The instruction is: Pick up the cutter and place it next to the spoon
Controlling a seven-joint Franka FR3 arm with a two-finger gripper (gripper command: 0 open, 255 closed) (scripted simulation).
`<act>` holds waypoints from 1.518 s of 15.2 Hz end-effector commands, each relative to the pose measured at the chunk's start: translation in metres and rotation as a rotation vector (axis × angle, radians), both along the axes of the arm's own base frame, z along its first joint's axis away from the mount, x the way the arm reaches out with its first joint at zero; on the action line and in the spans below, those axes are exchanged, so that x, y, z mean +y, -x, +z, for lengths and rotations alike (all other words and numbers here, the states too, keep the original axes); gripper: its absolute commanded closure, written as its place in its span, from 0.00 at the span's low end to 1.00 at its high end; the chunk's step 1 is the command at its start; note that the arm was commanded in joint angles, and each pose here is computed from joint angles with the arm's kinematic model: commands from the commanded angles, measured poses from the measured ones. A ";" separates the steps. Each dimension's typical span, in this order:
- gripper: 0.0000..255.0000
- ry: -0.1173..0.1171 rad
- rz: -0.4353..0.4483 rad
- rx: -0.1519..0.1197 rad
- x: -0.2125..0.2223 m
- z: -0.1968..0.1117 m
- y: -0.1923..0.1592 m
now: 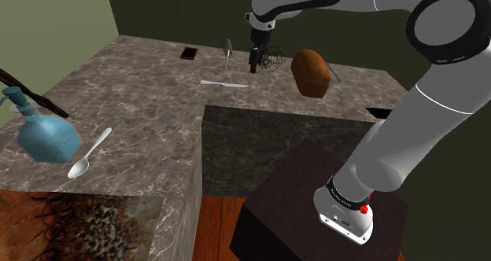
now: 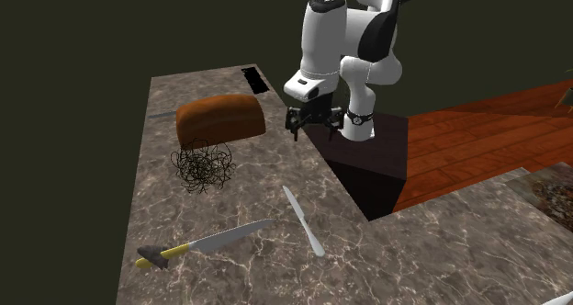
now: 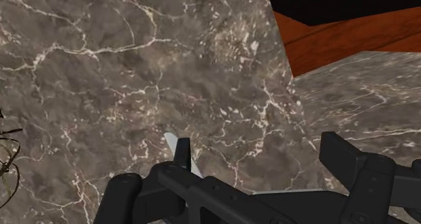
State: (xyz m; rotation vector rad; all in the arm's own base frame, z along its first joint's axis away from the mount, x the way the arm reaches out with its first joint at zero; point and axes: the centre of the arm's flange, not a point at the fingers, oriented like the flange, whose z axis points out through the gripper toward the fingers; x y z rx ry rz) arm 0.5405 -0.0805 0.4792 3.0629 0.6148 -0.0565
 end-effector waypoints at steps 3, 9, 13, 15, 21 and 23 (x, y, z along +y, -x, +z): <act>0.00 -0.004 0.115 0.020 -0.002 -0.032 -0.046; 0.00 -0.011 0.283 0.051 0.010 -0.077 -0.114; 0.00 -0.016 0.395 0.071 0.025 -0.109 -0.157; 0.00 -0.016 0.395 0.071 0.024 -0.119 -0.156; 0.00 -0.016 0.395 0.071 0.023 -0.148 -0.153; 0.00 -0.016 0.395 0.071 0.023 -0.148 -0.153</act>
